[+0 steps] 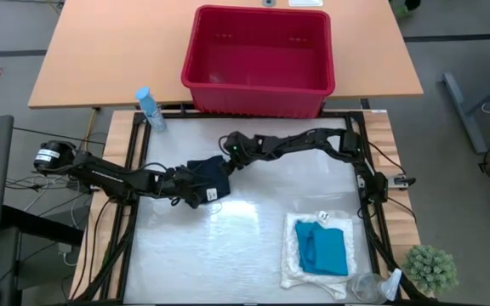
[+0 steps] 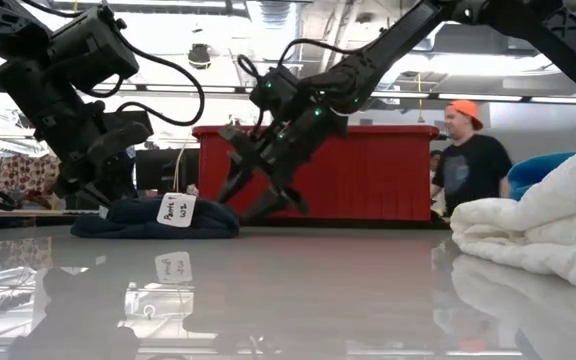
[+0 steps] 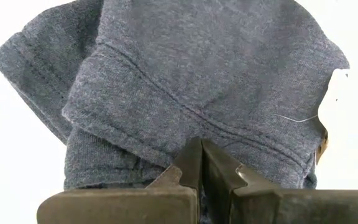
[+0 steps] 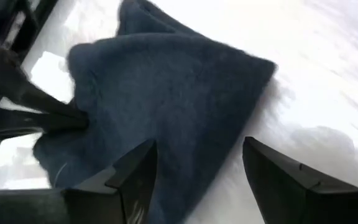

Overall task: Fold laundry
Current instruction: Stack the folded dark blue shorts on top of the folded blue shorts

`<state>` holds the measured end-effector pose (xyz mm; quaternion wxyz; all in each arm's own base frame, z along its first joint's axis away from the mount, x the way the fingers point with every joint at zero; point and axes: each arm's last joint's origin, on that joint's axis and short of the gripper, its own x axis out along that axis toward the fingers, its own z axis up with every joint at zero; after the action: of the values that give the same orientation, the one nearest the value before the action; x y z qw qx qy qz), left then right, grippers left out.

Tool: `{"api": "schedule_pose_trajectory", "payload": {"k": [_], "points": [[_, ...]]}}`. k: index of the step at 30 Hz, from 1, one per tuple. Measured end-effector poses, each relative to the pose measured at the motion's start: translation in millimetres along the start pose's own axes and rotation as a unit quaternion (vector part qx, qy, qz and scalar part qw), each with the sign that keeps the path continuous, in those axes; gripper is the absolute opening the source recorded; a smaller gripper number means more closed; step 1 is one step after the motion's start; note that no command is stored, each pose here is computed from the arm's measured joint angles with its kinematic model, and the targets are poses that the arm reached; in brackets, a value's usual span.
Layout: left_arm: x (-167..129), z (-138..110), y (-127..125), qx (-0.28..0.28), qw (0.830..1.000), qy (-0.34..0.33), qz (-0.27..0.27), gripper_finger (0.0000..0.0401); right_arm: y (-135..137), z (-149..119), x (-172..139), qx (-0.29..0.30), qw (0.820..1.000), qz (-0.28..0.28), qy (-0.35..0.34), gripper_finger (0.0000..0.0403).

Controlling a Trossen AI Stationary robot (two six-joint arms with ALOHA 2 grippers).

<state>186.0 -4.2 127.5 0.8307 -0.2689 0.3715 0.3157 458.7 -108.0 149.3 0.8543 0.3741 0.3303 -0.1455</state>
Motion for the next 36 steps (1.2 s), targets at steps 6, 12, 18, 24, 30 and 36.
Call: {"api": "schedule_pose_trajectory", "payload": {"k": [6,12,18,24,30,36], "points": [[0,0,0,-0.002,1.000,-0.006,0.003,0.0000,5,-1,2,0.011,1.000,0.002,-0.018,0.0260],[0,1,-1,-0.004,1.000,-0.013,0.002,0.0000,2,-16,26,0.048,0.999,0.024,0.006,0.0260],[0,3,-2,-0.012,1.000,-0.022,-0.002,0.0000,-1,-20,30,0.056,0.997,0.031,0.032,0.0216],[0,6,-5,-0.017,0.999,-0.045,-0.011,0.0000,-6,-21,30,0.056,0.995,0.053,0.067,0.0040],[-4,19,-16,0.012,0.997,-0.059,-0.045,0.0000,-3,-20,21,0.059,0.993,0.052,0.084,0.0029],[-11,31,-27,0.019,0.995,-0.060,-0.076,0.0000,10,-11,-11,0.062,0.993,0.030,0.092,0.0029]]}}
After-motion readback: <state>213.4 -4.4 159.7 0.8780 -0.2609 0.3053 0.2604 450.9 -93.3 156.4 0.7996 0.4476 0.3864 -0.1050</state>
